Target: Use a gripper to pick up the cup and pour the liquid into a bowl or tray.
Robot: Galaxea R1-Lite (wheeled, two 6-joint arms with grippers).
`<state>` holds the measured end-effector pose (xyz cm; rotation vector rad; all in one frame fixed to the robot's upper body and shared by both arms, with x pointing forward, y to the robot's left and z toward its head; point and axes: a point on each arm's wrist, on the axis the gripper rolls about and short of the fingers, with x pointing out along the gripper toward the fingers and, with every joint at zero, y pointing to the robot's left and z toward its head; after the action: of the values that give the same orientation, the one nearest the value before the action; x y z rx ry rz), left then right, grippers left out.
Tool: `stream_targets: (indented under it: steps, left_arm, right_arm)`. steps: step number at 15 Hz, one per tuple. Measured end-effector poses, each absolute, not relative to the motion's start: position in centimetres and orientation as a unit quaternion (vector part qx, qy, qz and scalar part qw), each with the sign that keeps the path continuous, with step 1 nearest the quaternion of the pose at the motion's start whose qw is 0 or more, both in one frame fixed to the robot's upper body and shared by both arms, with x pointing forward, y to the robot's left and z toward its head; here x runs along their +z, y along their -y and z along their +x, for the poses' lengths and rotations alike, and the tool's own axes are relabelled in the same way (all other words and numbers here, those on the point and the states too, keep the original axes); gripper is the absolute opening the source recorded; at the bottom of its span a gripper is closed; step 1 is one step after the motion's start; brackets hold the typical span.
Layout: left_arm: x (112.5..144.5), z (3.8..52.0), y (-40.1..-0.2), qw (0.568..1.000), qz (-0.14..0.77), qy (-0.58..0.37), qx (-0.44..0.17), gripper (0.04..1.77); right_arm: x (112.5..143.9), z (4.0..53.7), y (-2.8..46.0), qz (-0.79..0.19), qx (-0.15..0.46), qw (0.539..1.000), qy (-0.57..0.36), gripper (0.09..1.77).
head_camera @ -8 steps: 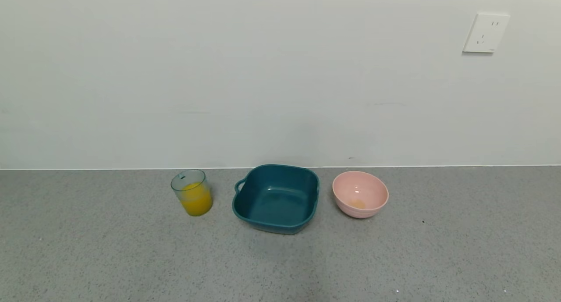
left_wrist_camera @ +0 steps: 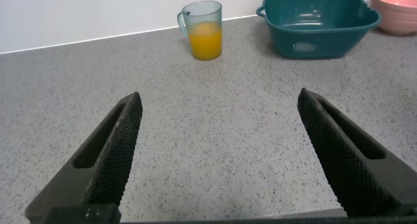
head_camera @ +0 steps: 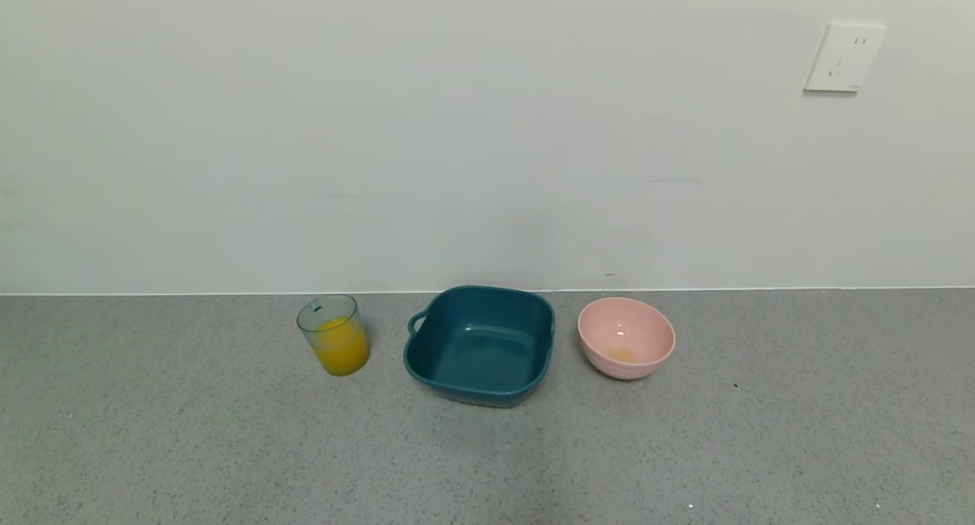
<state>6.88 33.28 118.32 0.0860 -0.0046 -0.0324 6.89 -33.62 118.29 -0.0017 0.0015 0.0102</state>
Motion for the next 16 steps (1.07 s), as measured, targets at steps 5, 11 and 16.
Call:
stream_targets:
  steps: [5, 11, 16]
  left_arm:
    - [119.1, 6.7, -33.3, 0.998, 0.051, 0.016, -0.016, 1.72]
    - [122.7, 5.8, -33.3, 0.998, 0.054, 0.015, -0.020, 1.72]
    - [127.4, 7.8, -33.3, 0.998, 0.053, -0.025, -0.020, 1.72]
  right_arm:
    - [118.3, 6.9, 33.6, -0.001, 0.005, 1.000, -0.001, 1.71]
    - [118.3, 6.9, 33.6, -0.001, 0.005, 1.000, -0.001, 1.71]
    - [118.3, 6.9, 33.6, 0.000, 0.005, 1.000, -0.001, 1.71]
